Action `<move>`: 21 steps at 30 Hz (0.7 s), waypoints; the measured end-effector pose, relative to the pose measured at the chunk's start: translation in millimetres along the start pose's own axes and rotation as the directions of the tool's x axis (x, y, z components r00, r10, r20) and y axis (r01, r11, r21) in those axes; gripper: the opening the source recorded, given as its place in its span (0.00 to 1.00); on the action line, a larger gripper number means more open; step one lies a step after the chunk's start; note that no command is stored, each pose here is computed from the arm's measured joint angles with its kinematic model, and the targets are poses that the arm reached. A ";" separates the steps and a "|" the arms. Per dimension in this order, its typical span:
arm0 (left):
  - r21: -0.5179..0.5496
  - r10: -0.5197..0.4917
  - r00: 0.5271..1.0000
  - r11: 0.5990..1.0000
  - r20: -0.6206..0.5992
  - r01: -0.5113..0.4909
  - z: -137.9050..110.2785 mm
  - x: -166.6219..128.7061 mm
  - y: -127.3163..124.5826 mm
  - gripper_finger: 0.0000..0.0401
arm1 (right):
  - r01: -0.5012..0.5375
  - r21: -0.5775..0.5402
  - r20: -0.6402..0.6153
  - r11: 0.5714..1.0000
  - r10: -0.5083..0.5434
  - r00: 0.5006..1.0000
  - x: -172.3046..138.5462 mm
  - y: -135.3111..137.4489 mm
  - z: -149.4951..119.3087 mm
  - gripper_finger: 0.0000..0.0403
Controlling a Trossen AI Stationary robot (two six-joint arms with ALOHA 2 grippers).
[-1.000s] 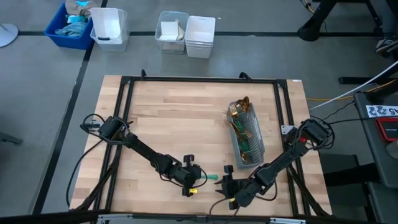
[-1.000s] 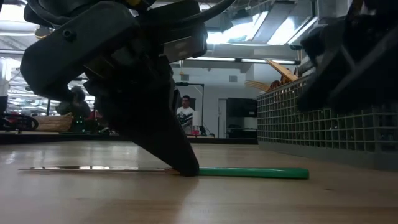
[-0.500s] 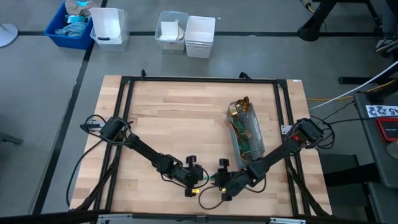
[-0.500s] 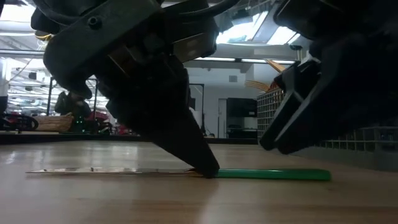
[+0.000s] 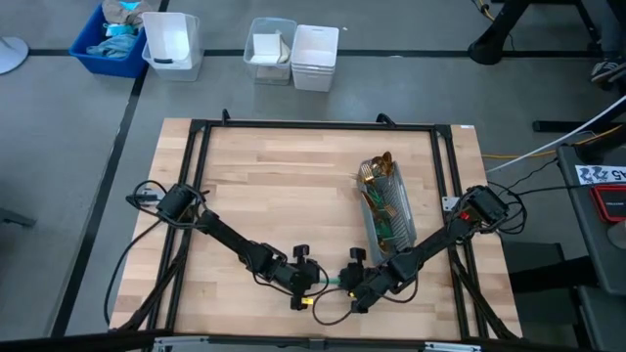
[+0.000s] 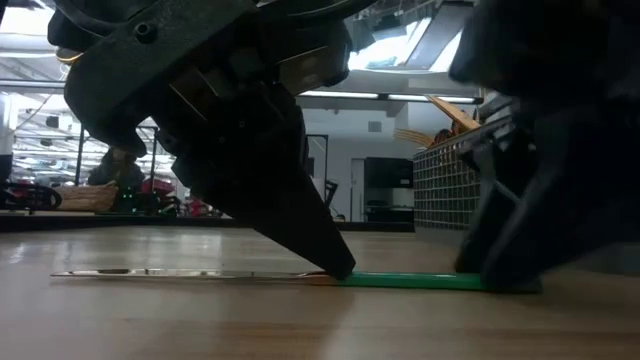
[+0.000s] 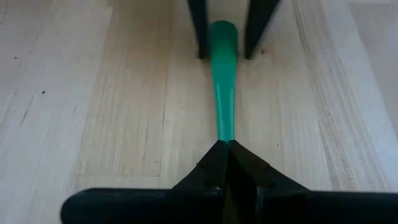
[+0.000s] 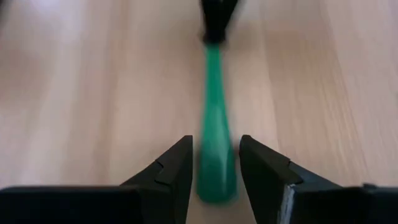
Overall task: Sort silverware
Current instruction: Put the knife into the bottom section of the basket
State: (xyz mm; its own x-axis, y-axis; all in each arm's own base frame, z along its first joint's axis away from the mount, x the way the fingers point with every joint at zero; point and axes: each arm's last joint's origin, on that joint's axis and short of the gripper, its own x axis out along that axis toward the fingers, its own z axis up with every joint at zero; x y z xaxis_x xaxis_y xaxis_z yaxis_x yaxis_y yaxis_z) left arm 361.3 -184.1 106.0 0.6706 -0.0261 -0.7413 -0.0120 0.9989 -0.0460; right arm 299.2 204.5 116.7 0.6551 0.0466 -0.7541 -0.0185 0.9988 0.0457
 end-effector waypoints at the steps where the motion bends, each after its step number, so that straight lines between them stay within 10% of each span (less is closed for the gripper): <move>1: 0.000 -0.001 1.000 1.000 0.001 0.001 0.1 0.0 0.0 0.00 | 0.013 0.008 -0.020 1.000 -0.013 1.000 0.0 -1.2 -2.1 0.33; 21: 0.025 -0.019 0.999 1.000 0.035 0.018 3.1 0.3 -1.6 0.12 | -0.020 0.053 -0.098 0.998 0.025 0.995 0.0 -5.6 -3.8 0.33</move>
State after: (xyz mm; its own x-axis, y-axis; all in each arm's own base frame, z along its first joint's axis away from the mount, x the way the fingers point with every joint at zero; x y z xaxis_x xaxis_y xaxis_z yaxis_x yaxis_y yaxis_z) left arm 363.8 -185.6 107.9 0.6966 -0.0432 -0.7161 0.0188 0.9989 -0.0420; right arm 296.4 199.0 114.0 0.5770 0.0732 -0.8134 0.0083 0.9954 0.0955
